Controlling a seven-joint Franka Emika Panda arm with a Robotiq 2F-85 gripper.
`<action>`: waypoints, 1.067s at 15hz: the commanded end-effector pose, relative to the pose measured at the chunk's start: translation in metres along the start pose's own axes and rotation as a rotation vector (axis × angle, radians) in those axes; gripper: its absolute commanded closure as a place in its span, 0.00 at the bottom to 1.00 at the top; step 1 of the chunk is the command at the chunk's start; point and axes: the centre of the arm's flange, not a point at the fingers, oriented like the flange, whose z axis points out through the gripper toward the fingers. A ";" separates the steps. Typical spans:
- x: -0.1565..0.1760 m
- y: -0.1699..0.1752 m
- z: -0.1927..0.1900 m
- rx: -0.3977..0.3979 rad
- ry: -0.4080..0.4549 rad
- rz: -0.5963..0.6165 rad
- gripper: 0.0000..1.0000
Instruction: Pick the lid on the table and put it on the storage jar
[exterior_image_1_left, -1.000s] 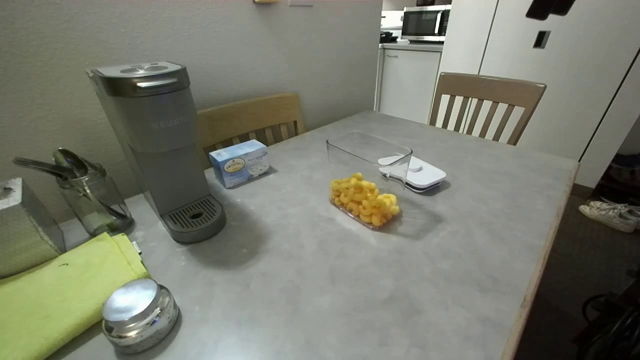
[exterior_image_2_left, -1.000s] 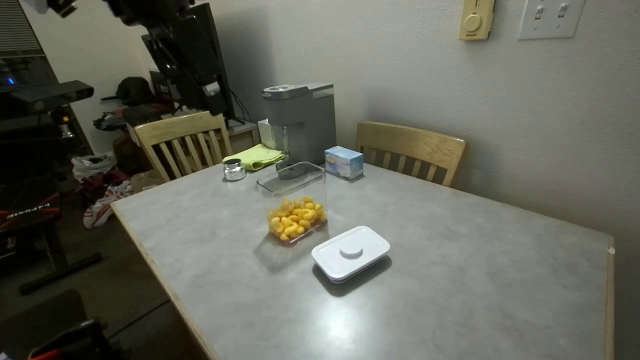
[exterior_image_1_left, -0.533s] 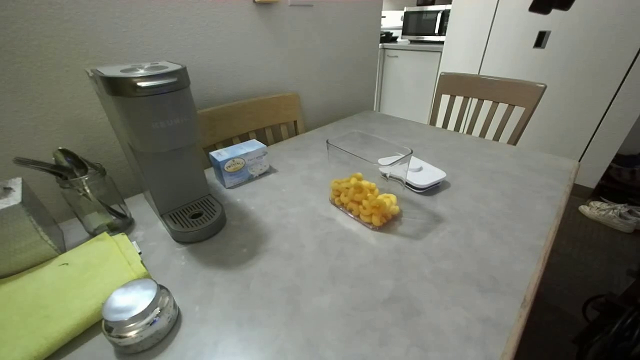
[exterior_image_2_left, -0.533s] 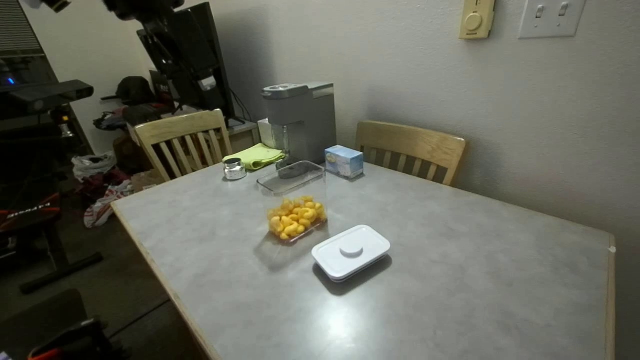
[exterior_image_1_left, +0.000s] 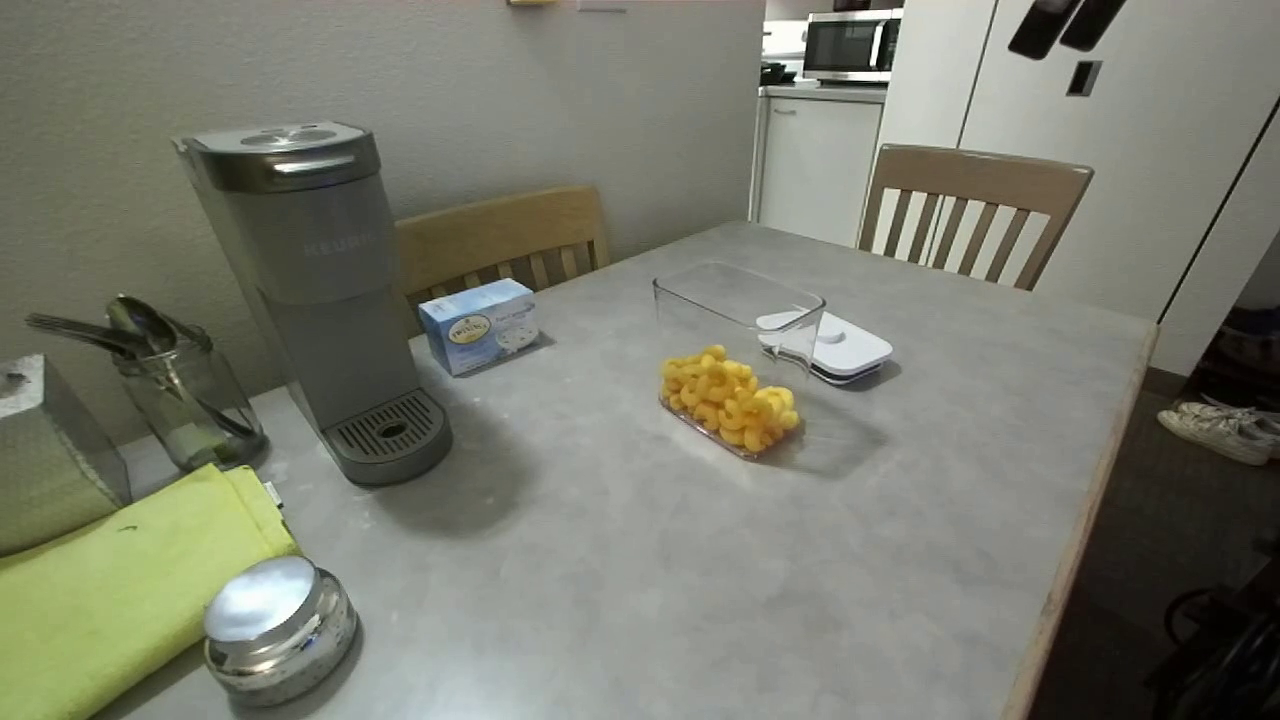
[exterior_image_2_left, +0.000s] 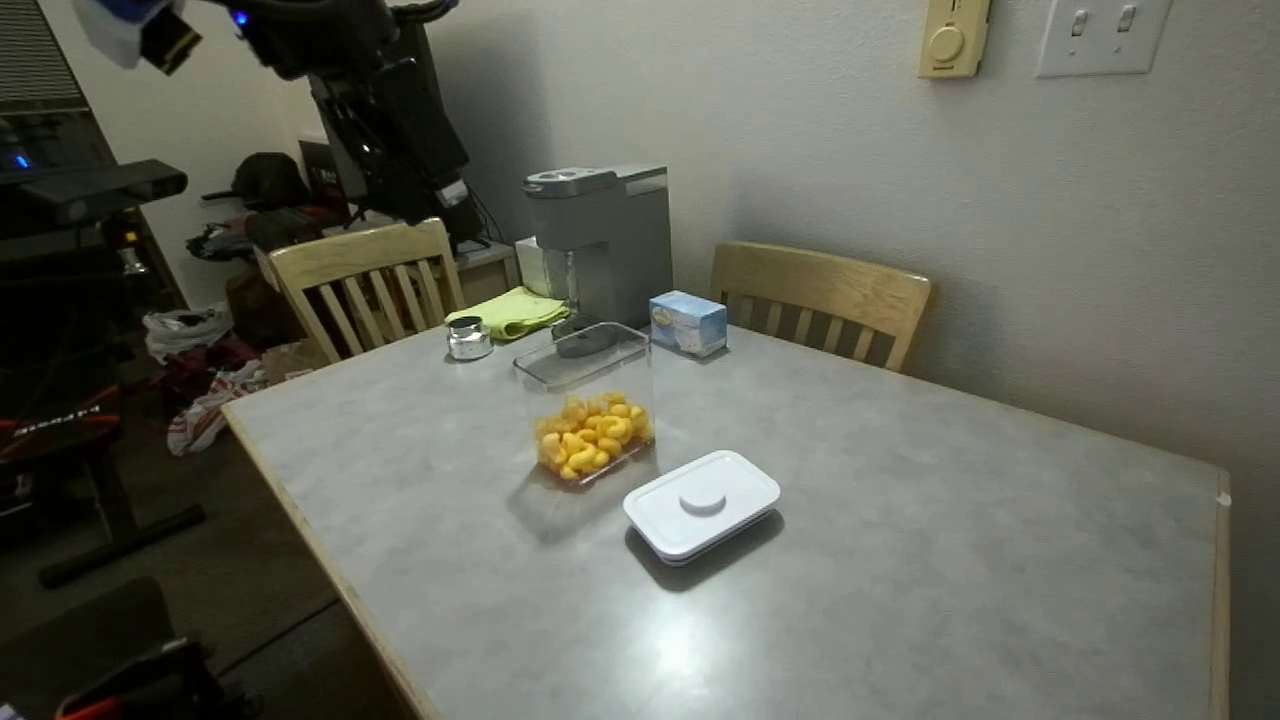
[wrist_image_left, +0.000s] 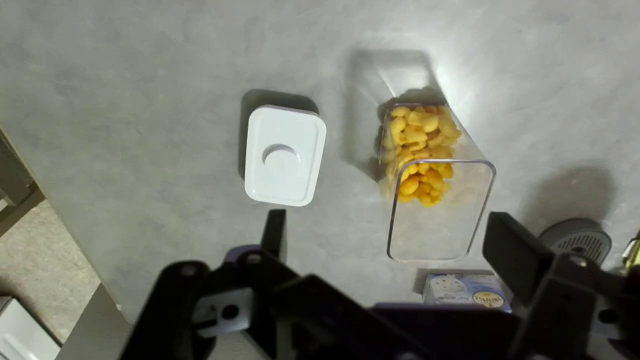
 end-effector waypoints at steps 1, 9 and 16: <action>0.011 0.027 0.028 0.024 0.032 0.011 0.00; 0.026 0.103 0.078 0.092 -0.106 -0.123 0.00; 0.035 0.099 0.081 0.096 -0.136 -0.142 0.00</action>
